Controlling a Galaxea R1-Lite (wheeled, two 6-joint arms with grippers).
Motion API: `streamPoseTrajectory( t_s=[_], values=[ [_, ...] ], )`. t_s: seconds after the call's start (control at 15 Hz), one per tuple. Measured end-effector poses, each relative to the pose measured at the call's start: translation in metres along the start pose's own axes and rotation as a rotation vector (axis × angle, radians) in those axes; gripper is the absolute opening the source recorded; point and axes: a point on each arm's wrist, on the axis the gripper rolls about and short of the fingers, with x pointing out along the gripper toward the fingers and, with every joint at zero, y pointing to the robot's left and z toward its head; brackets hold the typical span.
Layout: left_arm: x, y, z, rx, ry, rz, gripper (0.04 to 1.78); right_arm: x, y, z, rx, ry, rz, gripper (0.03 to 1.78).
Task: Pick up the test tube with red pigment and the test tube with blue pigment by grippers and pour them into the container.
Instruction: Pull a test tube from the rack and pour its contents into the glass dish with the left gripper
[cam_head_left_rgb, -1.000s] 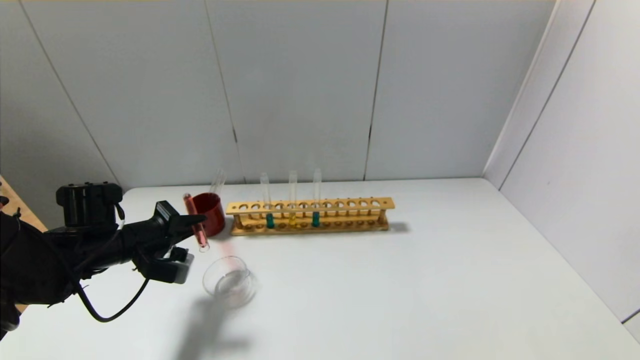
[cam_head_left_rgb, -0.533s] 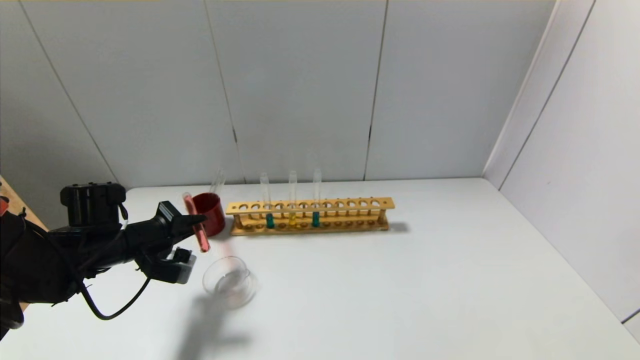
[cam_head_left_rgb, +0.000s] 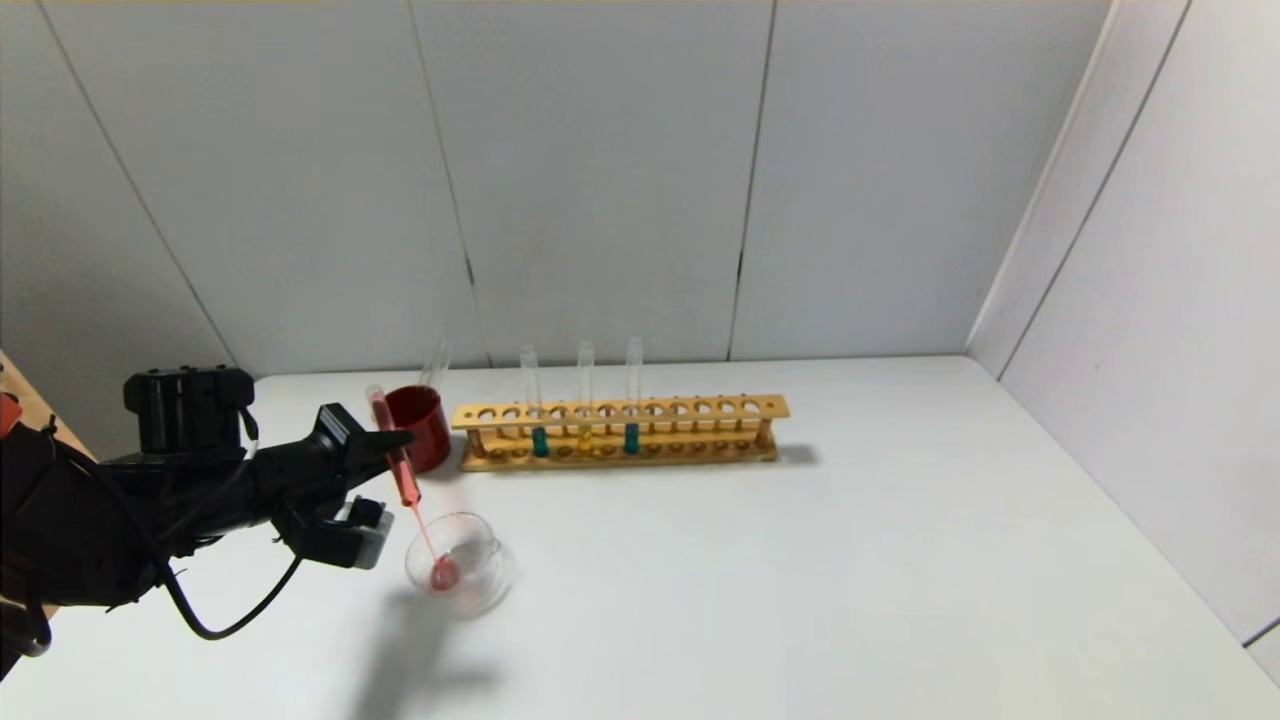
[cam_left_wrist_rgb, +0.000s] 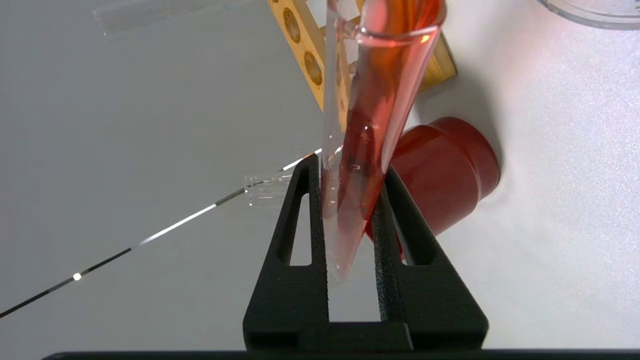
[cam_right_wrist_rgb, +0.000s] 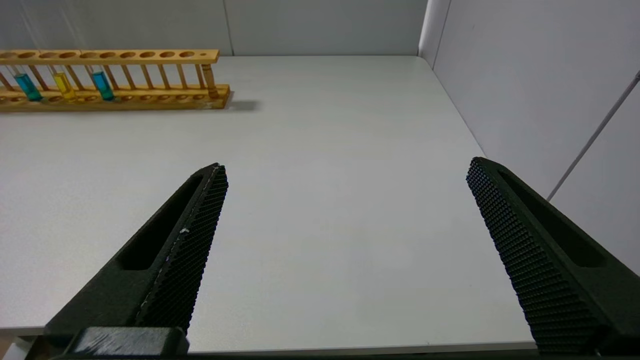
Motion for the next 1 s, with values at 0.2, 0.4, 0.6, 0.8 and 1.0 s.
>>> streamPoseTrajectory(
  t_s=[0.2, 0.4, 0.6, 0.8, 1.0],
  values=[
    [0.0000, -0.0001, 0.0002, 0.014, -0.001, 0.000, 0.31, 0.0000, 0.0000, 0.0000, 0.000, 0.000, 0.000, 1.75],
    [0.0010, 0.0003, 0.0026, 0.017, -0.009, -0.002, 0.31, 0.0000, 0.0000, 0.0000, 0.000, 0.000, 0.000, 1.75],
    [0.0021, 0.0008, 0.0045, 0.040, -0.015, -0.004, 0.31, 0.0000, 0.0000, 0.0000, 0.000, 0.000, 0.000, 1.75],
    [0.0035, 0.0028, 0.0054, 0.056, -0.008, -0.001, 0.31, 0.0000, 0.0000, 0.0000, 0.000, 0.000, 0.000, 1.75],
    [0.0036, 0.0042, 0.0056, 0.080, 0.004, -0.003, 0.31, 0.0000, 0.0000, 0.0000, 0.000, 0.000, 0.000, 1.75]
  ],
)
